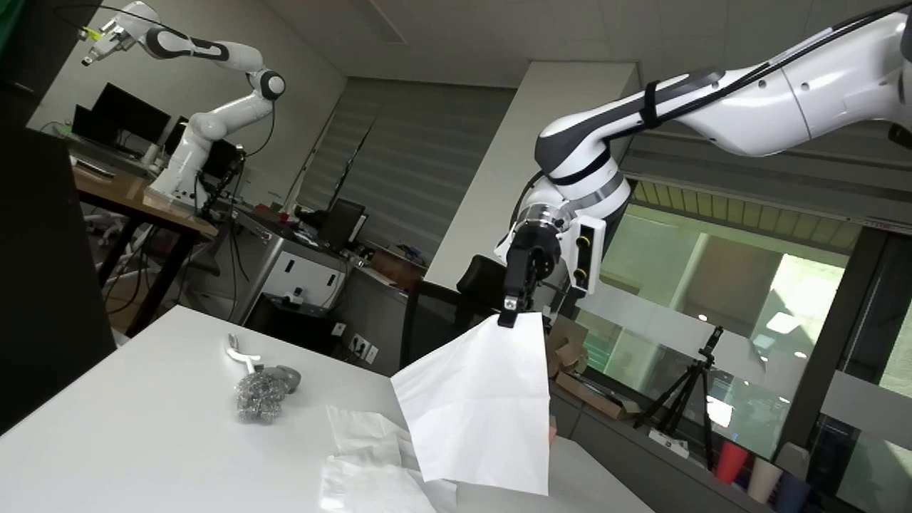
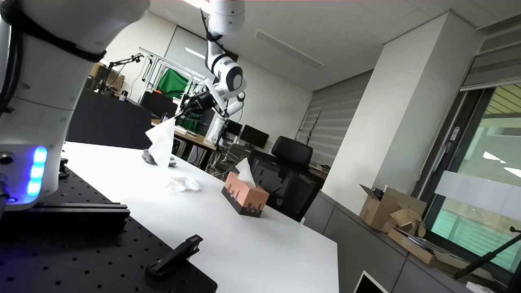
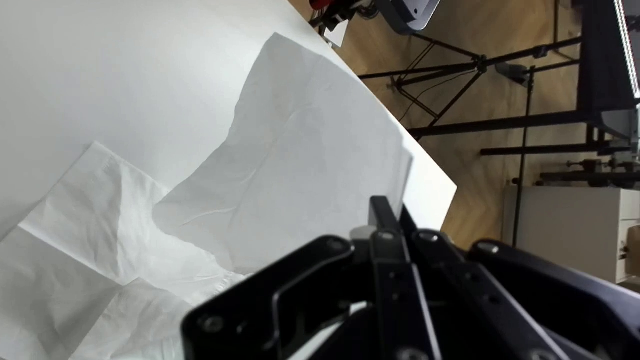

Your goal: Remove the tissue from the box and put it on the table

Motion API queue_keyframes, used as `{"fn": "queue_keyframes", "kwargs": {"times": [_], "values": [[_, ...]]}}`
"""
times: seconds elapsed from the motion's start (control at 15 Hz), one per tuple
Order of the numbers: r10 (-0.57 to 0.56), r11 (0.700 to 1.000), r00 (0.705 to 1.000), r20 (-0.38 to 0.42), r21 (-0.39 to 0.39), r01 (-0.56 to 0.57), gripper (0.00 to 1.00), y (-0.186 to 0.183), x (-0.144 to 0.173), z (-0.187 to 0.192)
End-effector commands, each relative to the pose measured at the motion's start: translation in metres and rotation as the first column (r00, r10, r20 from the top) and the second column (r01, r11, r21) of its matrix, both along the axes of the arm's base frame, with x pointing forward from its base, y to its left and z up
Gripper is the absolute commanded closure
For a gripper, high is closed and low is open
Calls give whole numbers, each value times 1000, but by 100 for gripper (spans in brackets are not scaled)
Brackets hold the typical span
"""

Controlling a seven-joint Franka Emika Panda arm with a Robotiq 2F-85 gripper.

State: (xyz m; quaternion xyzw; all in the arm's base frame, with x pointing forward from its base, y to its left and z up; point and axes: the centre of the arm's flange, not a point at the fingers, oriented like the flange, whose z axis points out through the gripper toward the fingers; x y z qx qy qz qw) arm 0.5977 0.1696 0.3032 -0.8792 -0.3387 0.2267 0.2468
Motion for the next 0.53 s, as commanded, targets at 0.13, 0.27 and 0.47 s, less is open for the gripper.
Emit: {"fn": "queue_keyframes", "kwargs": {"times": [0.13, 0.27, 0.47], "values": [[160, 957, 984, -79, 255, -136, 100, 18, 11, -23], [208, 927, 970, -128, 343, -154, 100, 8, 15, -24], [229, 902, 956, -183, 410, -137, 100, -5, 19, -37]]}}
